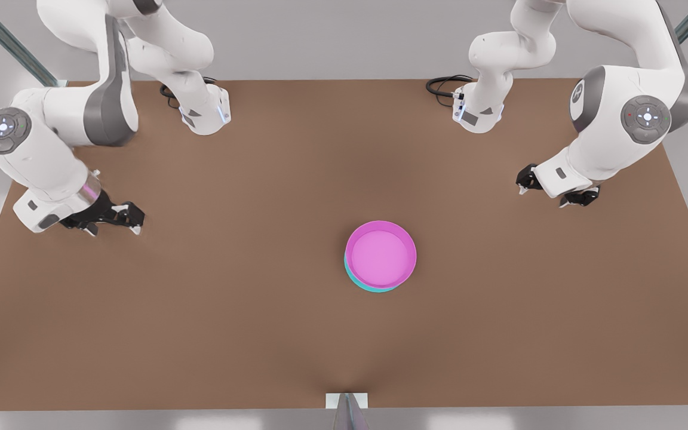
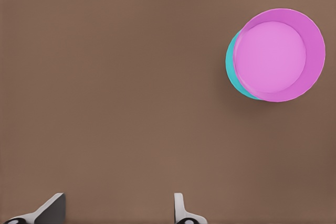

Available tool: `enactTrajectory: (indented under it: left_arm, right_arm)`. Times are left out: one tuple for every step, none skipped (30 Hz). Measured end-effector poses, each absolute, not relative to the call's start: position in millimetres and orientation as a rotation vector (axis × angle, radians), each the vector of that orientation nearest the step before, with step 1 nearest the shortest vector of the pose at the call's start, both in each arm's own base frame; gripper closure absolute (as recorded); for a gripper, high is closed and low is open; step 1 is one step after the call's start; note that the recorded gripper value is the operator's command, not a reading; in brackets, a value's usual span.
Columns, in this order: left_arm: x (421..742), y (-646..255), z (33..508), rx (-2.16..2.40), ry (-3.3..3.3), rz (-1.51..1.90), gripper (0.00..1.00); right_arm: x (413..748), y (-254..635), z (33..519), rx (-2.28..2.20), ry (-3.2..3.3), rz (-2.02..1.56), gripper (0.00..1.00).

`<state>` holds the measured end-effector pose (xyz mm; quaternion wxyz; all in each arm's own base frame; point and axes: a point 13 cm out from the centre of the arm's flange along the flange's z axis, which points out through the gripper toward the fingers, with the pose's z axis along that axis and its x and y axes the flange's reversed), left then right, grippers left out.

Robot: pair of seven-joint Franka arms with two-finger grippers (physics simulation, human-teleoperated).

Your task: Flip the blue plate over with the left arm, and stack the pink plate on top of the blue plate with the right arm

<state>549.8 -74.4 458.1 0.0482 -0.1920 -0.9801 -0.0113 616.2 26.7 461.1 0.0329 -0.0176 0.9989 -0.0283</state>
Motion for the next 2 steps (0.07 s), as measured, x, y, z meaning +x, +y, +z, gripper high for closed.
enactTrajectory:
  left_arm:
    - [550.0, -74.1, 458.2, -0.586, -2.989, -0.035, 0.0]
    - [550.5, -73.9, 458.9, -0.586, -2.99, -0.035, 0.0]
  right_arm:
    - [609.2, 13.3, 455.6, -0.013, 3.104, -0.08, 0.0]
    - [604.3, 3.9, 452.2, 0.019, 3.126, -0.073, 0.0]
